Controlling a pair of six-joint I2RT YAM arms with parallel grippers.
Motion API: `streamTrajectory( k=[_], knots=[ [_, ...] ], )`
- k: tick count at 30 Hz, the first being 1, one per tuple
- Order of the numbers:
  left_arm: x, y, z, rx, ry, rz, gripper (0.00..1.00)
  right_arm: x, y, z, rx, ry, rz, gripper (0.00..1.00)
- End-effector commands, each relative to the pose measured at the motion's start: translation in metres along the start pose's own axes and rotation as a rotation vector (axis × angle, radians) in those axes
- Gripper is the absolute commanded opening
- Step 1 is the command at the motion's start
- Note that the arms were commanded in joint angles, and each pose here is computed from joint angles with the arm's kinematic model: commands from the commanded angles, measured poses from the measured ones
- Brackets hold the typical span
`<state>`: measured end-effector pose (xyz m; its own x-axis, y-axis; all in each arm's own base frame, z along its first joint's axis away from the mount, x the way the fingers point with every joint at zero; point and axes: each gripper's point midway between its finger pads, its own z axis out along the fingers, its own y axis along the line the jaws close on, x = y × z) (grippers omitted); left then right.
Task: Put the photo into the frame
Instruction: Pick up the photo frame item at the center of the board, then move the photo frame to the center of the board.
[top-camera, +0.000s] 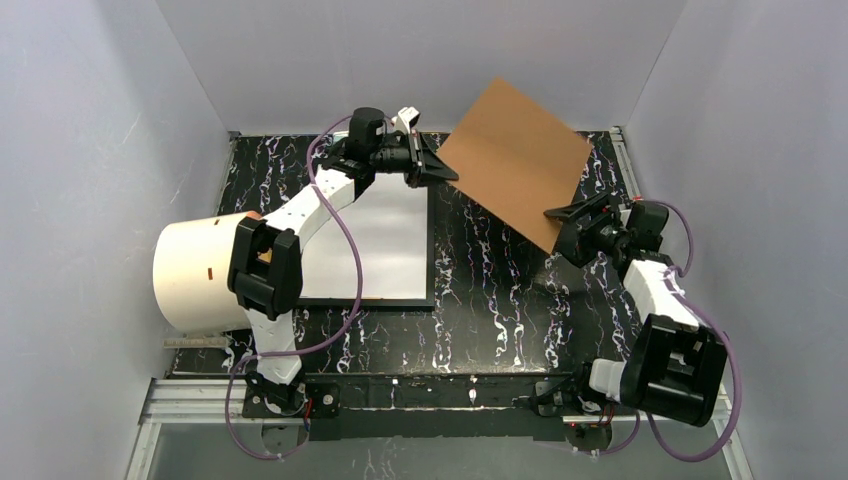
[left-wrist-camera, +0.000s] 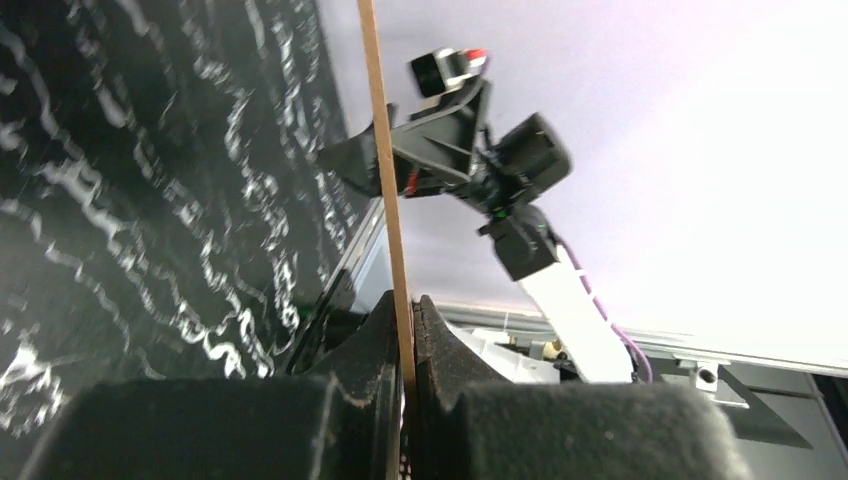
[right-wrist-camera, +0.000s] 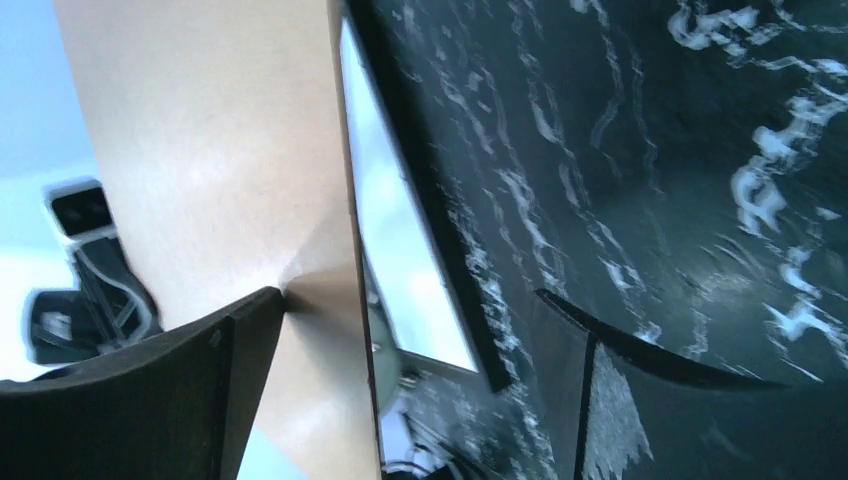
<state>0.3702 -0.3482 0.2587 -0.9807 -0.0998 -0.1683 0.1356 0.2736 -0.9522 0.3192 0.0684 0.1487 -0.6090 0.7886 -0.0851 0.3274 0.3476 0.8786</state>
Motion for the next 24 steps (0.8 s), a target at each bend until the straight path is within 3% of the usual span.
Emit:
streamTrajectory(
  k=[1,10,18,21,24],
  knots=[
    [0.001,-0.120,-0.039,0.345,-0.031,0.201,0.00,-0.030,0.045,0.006,-0.128,-0.051,0.082,0.99],
    [0.001,-0.118,-0.048,0.344,-0.028,0.211,0.00,-0.058,0.103,0.005,-0.407,-0.095,0.060,0.98],
    [0.008,-0.128,-0.062,0.357,-0.036,0.236,0.00,-0.091,0.141,0.005,-0.523,-0.165,0.023,0.84],
    [0.008,-0.126,-0.066,0.352,-0.048,0.230,0.00,-0.096,0.155,0.009,-0.547,-0.129,-0.001,0.69],
    [0.006,-0.121,-0.067,0.334,-0.062,0.212,0.00,-0.097,0.167,0.006,-0.571,-0.116,-0.033,0.42]
  ],
)
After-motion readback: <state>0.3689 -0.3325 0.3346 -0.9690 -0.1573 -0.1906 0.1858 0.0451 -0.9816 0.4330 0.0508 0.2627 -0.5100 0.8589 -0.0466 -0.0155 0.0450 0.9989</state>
